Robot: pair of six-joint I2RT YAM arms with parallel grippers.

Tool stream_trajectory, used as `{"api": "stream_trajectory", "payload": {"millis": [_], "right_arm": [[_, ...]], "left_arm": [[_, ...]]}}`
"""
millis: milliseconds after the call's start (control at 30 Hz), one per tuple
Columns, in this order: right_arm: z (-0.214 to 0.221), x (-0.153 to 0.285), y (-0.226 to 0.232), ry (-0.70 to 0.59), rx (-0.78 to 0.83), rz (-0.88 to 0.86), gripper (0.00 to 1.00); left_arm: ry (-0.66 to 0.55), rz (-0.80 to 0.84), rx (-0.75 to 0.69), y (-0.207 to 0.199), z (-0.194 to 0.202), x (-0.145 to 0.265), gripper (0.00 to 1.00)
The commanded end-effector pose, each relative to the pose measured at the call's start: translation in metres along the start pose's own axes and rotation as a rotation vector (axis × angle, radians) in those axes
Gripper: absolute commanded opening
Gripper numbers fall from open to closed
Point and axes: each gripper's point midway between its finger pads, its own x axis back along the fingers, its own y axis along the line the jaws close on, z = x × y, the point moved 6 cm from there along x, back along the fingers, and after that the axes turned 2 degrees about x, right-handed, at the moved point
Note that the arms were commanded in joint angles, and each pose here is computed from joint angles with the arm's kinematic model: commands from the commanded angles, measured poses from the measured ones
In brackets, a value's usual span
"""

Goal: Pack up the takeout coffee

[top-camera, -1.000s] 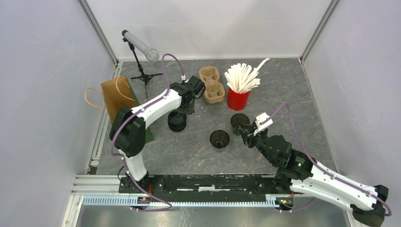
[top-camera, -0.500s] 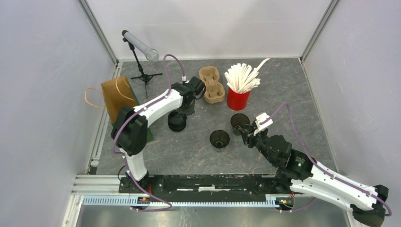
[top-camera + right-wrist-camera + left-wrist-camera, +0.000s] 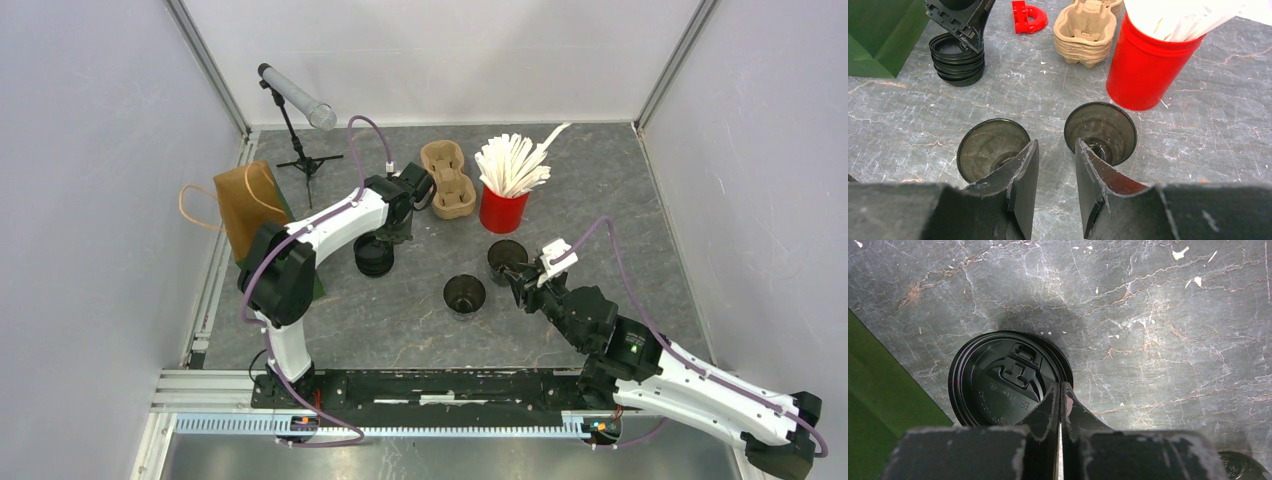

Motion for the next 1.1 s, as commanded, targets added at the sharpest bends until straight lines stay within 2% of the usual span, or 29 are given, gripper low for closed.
{"api": "stream_trajectory", "payload": {"millis": [0, 133, 200, 233, 400, 500, 600, 700, 767, 1000, 1067], "right_arm": [[0.001, -0.001, -0.001, -0.012, 0.005, 0.011, 0.39], [0.002, -0.002, 0.000, -0.006, 0.008, 0.005, 0.39], [0.002, -0.003, 0.001, -0.004, 0.007, 0.000, 0.39], [0.001, -0.003, 0.001, -0.004, 0.006, -0.002, 0.40], [0.001, -0.003, 0.002, -0.002, 0.004, -0.008, 0.40], [0.001, -0.003, 0.003, 0.000, 0.001, -0.015, 0.40], [0.002, -0.004, 0.005, 0.004, 0.000, -0.021, 0.40], [0.001, -0.005, 0.006, 0.010, 0.000, -0.030, 0.40], [0.000, -0.005, 0.007, 0.011, 0.000, -0.038, 0.40], [-0.001, -0.004, 0.007, 0.005, -0.005, -0.036, 0.40], [0.000, -0.004, 0.007, 0.008, -0.005, -0.038, 0.41]], "left_arm": [[-0.070, 0.032, 0.023, -0.001, -0.019, 0.013, 0.03], [-0.041, 0.066, 0.033, -0.003, -0.015, 0.018, 0.03], [-0.037, 0.080, 0.035, -0.003, -0.013, 0.021, 0.07], [-0.033, 0.089, 0.032, -0.003, -0.012, 0.021, 0.03], [-0.030, 0.104, 0.033, -0.002, -0.013, 0.023, 0.03], [-0.037, 0.122, 0.041, -0.003, -0.014, 0.023, 0.07], [-0.019, 0.150, 0.045, -0.005, -0.014, 0.023, 0.07], [-0.022, 0.158, 0.044, -0.006, -0.014, 0.023, 0.13], [-0.032, 0.165, 0.043, -0.005, -0.013, 0.023, 0.03], [-0.028, 0.167, 0.041, -0.004, -0.013, 0.022, 0.02], [-0.025, 0.167, 0.040, -0.004, -0.014, 0.022, 0.05]]}}
